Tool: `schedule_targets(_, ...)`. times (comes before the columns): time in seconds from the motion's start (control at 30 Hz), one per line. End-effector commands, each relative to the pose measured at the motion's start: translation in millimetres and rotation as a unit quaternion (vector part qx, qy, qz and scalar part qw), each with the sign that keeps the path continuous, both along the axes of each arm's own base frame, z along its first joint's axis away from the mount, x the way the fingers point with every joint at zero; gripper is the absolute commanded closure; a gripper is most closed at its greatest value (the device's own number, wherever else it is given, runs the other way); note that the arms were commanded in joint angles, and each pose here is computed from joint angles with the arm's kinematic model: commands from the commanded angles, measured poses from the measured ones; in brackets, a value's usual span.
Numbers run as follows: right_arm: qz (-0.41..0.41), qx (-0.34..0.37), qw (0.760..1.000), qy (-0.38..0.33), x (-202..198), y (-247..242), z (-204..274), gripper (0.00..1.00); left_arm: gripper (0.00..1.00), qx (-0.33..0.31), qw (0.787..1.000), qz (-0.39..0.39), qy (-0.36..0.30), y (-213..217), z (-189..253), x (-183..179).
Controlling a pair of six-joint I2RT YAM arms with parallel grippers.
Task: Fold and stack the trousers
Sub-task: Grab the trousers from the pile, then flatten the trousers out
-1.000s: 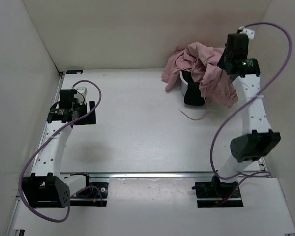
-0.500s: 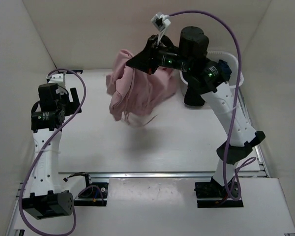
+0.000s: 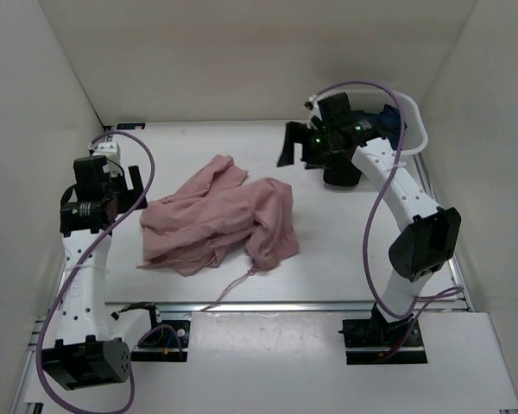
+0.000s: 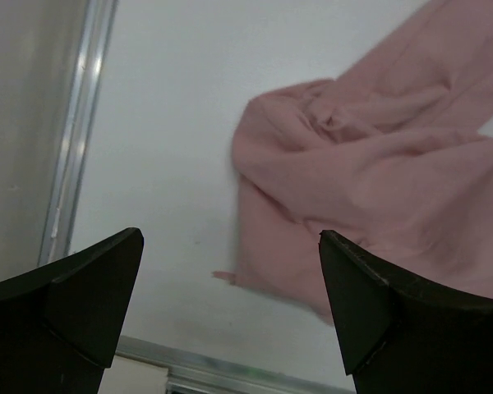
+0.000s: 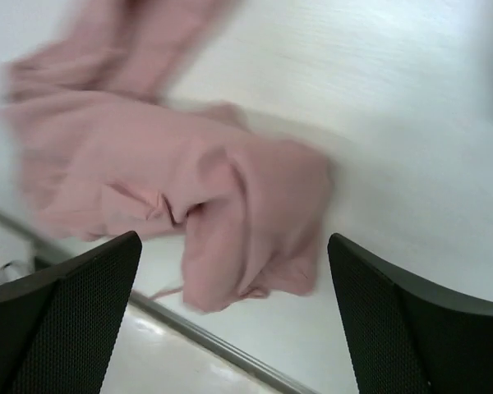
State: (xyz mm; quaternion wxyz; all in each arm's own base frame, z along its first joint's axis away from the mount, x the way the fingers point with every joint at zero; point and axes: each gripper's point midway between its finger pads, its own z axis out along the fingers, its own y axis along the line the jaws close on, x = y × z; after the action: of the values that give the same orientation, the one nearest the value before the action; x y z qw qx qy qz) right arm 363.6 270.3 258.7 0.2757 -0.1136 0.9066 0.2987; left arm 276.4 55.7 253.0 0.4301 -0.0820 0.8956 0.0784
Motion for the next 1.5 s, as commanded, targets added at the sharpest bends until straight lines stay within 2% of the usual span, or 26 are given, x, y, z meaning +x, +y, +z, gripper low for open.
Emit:
schedule_targets(0.0, -0.093, -0.109, 0.989, 0.023, -11, -71, -30, 0.01, 0.0, -0.035, 0.997, -0.033, 0.057, -17, -36, -10)
schedule_targets(0.07, -0.087, -0.118, 0.989, 0.015, -17, -70, -32, 0.01, 0.0, -0.057, 0.992, -0.057, 0.101, -31, -60, -14)
schedule_targets(0.13, -0.046, -0.112, 0.993, 0.008, -40, -47, -38, 0.01, 0.0, -0.067, 0.984, -0.071, 0.147, -40, -81, -26)
schedule_targets(0.23, 0.026, -0.142, 0.989, 0.034, -93, -13, -72, 0.01, 0.0, -0.049, 0.977, -0.053, 0.199, -33, -121, -43)
schedule_targets(0.3, 0.024, -0.188, 0.98, 0.067, -121, -16, -103, 0.01, 0.0, -0.024, 0.972, -0.034, 0.232, -23, -147, -60)
schedule_targets(0.33, 0.042, -0.196, 0.976, 0.08, -142, -6, -114, 0.01, 0.0, -0.019, 0.973, -0.03, 0.23, -21, -151, -63)
schedule_targets(0.43, 0.019, -0.202, 0.972, 0.116, -173, 1, -140, 0.01, 0.0, -0.014, 0.973, -0.032, 0.229, -22, -169, -76)
schedule_targets(0.53, -0.026, -0.195, 0.971, 0.135, -179, 4, -147, 0.01, 0.0, -0.003, 0.971, -0.023, 0.236, -18, -189, -86)
schedule_targets(0.67, -0.047, -0.208, 0.969, 0.124, -171, 12, -165, 0.01, 0.0, 0.012, 0.974, -0.011, 0.225, -11, -197, -74)
schedule_targets(0.77, -0.051, -0.209, 0.972, 0.091, -150, 24, -159, 0.01, 0.0, 0.018, 0.976, -0.006, 0.217, -8, -191, -57)
schedule_targets(0.83, -0.047, -0.197, 0.976, 0.078, -140, 37, -160, 0.01, 0.0, 0.001, 0.977, -0.021, 0.213, -15, -188, -46)
schedule_targets(0.9, -0.038, -0.182, 0.977, 0.108, -140, 42, -167, 0.04, 0.02, -0.016, 0.974, -0.039, 0.221, -25, -192, -44)
schedule_targets(0.93, -0.033, -0.184, 0.975, 0.117, -141, 45, -175, 0.07, 0.06, -0.021, 0.973, -0.043, 0.226, -27, -195, -44)
schedule_targets(1.0, -0.035, -0.193, 0.972, 0.13, -144, 38, -185, 0.2, 0.12, -0.028, 0.97, -0.053, 0.235, -32, -199, -45)
schedule_targets(1.03, -0.035, -0.197, 0.971, 0.133, -146, 35, -192, 0.26, 0.21, -0.034, 0.968, -0.058, 0.243, -35, -204, -46)
schedule_targets(1.07, -0.044, -0.195, 0.97, 0.136, -143, 33, -194, 0.44, 0.28, -0.04, 0.967, -0.062, 0.243, -37, -204, -45)
schedule_targets(1.1, -0.053, -0.191, 0.971, 0.131, -138, 29, -190, 0.57, 0.4, -0.045, 0.965, -0.07, 0.249, -42, -207, -46)
schedule_targets(1.13, -0.06, -0.192, 0.971, 0.128, -136, 24, -189, 0.7, 0.56, -0.052, 0.965, -0.076, 0.247, -45, -205, -42)
schedule_targets(1.17, -0.078, -0.203, 0.968, 0.127, -129, 12, -188, 0.92, 0.86, -0.052, 0.965, -0.076, 0.247, -45, -205, -42)
schedule_targets(1.2, -0.082, -0.206, 0.968, 0.117, -125, 4, -181, 0.99, 0.86, -0.052, 0.966, -0.076, 0.243, -45, -201, -37)
schedule_targets(1.3, -0.102, -0.208, 0.97, 0.077, -91, -20, -138, 1.0, 0.86, -0.015, 0.977, -0.051, 0.207, -30, -175, -14)
schedule_targets(1.33, -0.126, -0.218, 0.966, 0.056, -73, -37, -121, 1.0, 0.86, 0.009, 0.981, -0.02, 0.193, -13, -163, -7)
schedule_targets(1.37, -0.137, -0.214, 0.967, 0.027, -61, -44, -84, 1.0, 0.86, 0.02, 0.988, -0.005, 0.151, -4, -133, 12)
schedule_targets(1.43, -0.145, -0.232, 0.962, -0.021, -46, -62, -43, 1.0, 0.86, 0.036, 0.994, 0.041, 0.1, 22, -93, 28)
schedule_targets(1.47, -0.153, -0.23, 0.96, -0.051, -43, -69, -6, 1.0, 0.86, 0.045, 0.996, 0.06, 0.047, 33, -51, 41)
